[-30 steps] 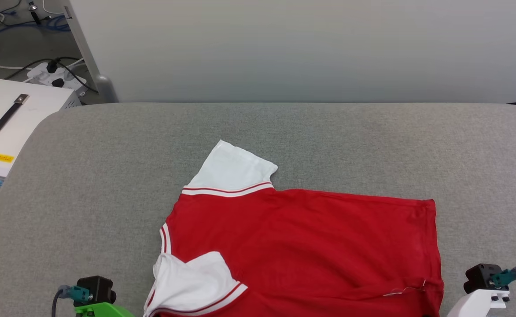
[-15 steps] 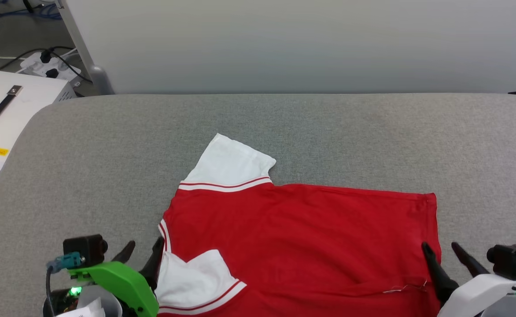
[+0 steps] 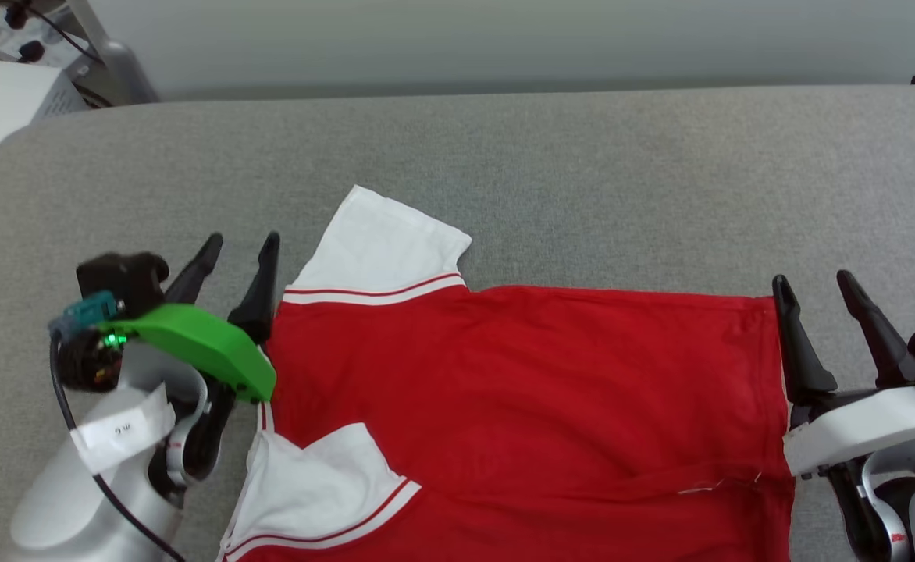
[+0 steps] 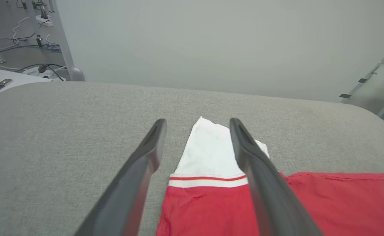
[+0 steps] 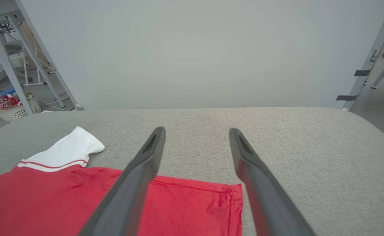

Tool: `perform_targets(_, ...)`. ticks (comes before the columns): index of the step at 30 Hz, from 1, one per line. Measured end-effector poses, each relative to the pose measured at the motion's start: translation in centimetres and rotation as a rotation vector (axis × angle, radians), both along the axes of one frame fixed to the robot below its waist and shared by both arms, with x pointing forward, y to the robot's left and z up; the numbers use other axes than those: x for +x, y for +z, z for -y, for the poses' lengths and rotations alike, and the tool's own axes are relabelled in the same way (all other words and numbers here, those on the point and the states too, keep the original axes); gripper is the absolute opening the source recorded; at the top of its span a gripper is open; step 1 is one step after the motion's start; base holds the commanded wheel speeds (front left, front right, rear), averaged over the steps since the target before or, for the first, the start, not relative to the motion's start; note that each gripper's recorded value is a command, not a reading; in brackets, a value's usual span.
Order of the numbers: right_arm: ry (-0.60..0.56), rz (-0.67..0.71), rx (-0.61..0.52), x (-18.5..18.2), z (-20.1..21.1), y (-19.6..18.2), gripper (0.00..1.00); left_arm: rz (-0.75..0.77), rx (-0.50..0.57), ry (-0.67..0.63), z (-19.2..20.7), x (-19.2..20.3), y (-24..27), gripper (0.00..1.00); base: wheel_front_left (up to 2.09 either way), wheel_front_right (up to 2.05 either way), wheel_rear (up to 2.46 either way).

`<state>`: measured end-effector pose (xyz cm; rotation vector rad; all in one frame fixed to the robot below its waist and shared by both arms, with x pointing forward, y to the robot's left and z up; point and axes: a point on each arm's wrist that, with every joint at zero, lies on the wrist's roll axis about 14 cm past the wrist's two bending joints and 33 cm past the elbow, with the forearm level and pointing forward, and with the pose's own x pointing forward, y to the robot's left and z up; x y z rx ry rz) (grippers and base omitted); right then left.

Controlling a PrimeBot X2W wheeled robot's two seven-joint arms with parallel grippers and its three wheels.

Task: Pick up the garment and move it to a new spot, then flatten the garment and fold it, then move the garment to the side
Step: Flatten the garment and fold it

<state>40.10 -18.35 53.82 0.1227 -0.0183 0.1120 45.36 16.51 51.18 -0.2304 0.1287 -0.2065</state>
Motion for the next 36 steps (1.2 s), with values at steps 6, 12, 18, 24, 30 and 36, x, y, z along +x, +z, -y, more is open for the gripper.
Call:
perform_targets(6, -0.025, -0.021, 0.002, 1.9, 0.6, -1.1, 1.00, -0.061, 0.044, -0.160, 2.2, 5.3, -0.4, 1.00, 0.00, 0.00, 0.00)
perform_targets(12, -0.063, -0.053, 0.001, 2.9, 1.8, -2.7, 1.00, -0.217, 0.089, -0.282, 3.8, 10.1, -2.0, 1.00, 0.00, 0.00, 0.00)
perform_targets(18, -0.104, -0.081, 0.012, 2.9, 3.0, -4.3, 1.00, -0.482, 0.145, -0.351, 4.3, 12.5, -6.2, 1.00, 0.00, 0.00, 0.00)
perform_targets(24, -0.163, -0.133, 0.031, 2.1, 4.4, -6.5, 1.00, -0.730, 0.183, -0.389, 4.4, 12.2, -12.0, 1.00, 0.00, 0.00, 0.00)
perform_targets(30, -0.230, -0.189, 0.039, 0.8, 6.3, -8.4, 1.00, -0.862, 0.194, -0.420, 4.8, 12.1, -15.4, 1.00, 0.00, 0.00, 0.00)
perform_targets(36, -0.284, -0.242, 0.045, -0.3, 7.9, -9.9, 1.00, -0.972, 0.149, -0.453, 5.6, 11.9, -16.6, 0.00, 0.00, 0.00, 0.00)
